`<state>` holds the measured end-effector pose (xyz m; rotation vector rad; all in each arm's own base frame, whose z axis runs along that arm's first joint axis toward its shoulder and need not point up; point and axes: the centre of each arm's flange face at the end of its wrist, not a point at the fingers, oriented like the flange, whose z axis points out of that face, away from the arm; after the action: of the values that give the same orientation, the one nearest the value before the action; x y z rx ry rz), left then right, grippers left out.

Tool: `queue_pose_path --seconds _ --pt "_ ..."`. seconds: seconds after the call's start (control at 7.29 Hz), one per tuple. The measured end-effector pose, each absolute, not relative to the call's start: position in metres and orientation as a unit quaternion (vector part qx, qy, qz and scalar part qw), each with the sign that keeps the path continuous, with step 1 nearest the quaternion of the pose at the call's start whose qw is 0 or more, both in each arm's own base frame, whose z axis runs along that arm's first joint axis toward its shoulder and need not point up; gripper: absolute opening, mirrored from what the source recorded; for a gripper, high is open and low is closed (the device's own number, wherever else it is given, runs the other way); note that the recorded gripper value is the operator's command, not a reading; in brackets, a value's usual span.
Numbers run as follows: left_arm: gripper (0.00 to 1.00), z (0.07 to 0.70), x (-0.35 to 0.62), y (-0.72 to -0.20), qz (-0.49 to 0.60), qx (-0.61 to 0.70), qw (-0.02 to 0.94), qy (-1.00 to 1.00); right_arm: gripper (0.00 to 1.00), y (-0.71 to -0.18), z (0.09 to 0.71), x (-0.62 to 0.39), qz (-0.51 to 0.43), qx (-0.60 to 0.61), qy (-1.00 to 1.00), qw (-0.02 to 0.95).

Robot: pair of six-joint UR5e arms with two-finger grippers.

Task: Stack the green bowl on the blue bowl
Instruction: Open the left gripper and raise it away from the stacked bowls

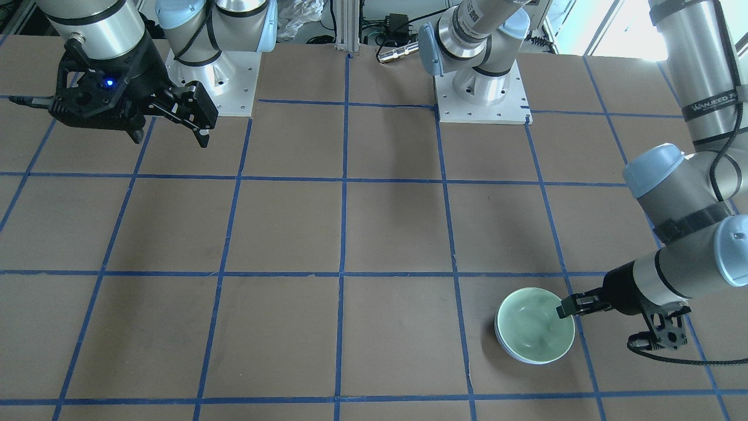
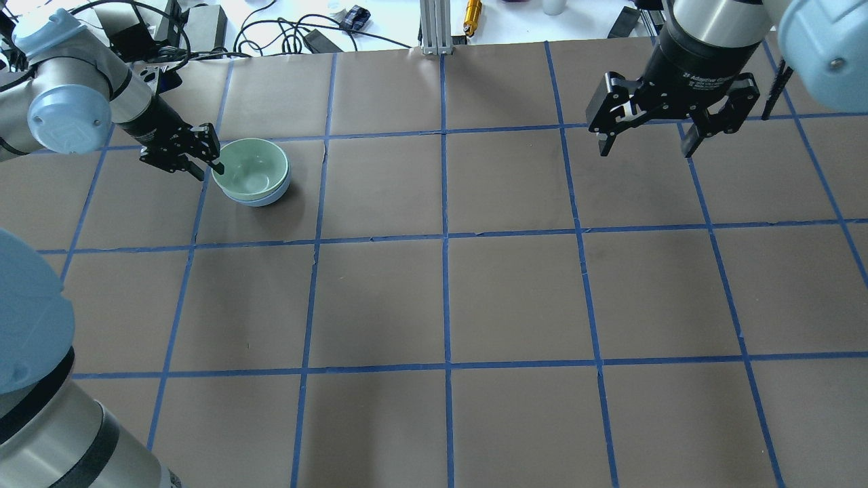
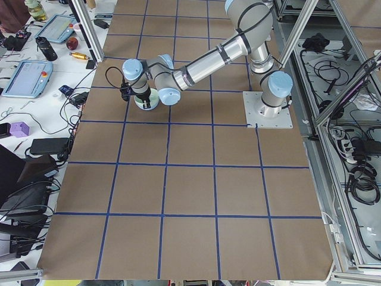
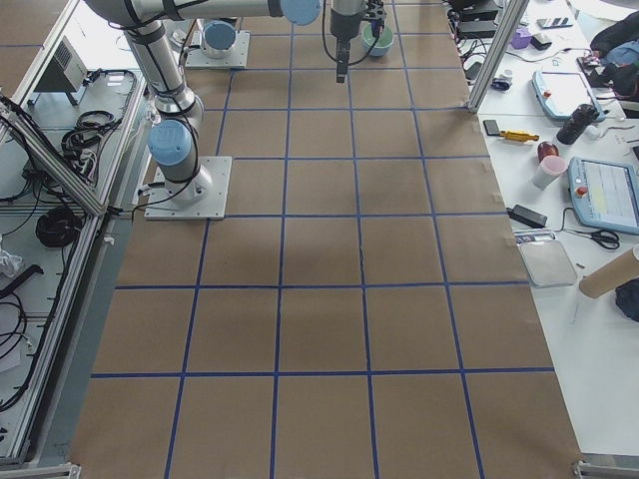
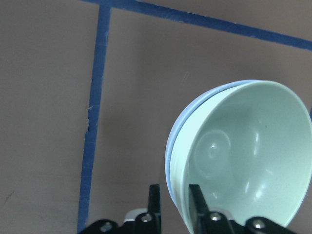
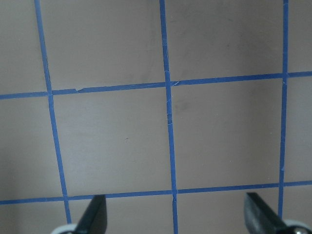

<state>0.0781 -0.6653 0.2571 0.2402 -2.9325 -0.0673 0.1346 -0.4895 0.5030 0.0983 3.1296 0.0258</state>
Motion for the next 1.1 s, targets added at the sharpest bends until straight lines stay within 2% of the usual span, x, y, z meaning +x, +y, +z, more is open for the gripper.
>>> queue_pose_path --seconds 0.14,0.41,0.82,1.1 --pt "1.00 0.276 0.066 -0.663 -0.020 0.074 0.094 -0.993 1.00 -0.489 0.503 0.135 0.008 0.032 0.999 0.005" --pt "1.00 0.354 0.011 -0.641 -0.021 0.039 0.073 -0.996 1.00 -0.489 0.503 0.135 0.008 0.032 0.999 0.005" --pt "1.00 0.469 -0.080 -0.565 -0.009 0.021 0.025 -0.999 1.00 -0.489 0.503 0.135 0.008 0.032 0.999 0.005" --pt "1.00 0.502 -0.139 -0.518 0.003 0.012 0.012 -1.000 1.00 -0.489 0.503 0.135 0.008 0.032 0.999 0.005"
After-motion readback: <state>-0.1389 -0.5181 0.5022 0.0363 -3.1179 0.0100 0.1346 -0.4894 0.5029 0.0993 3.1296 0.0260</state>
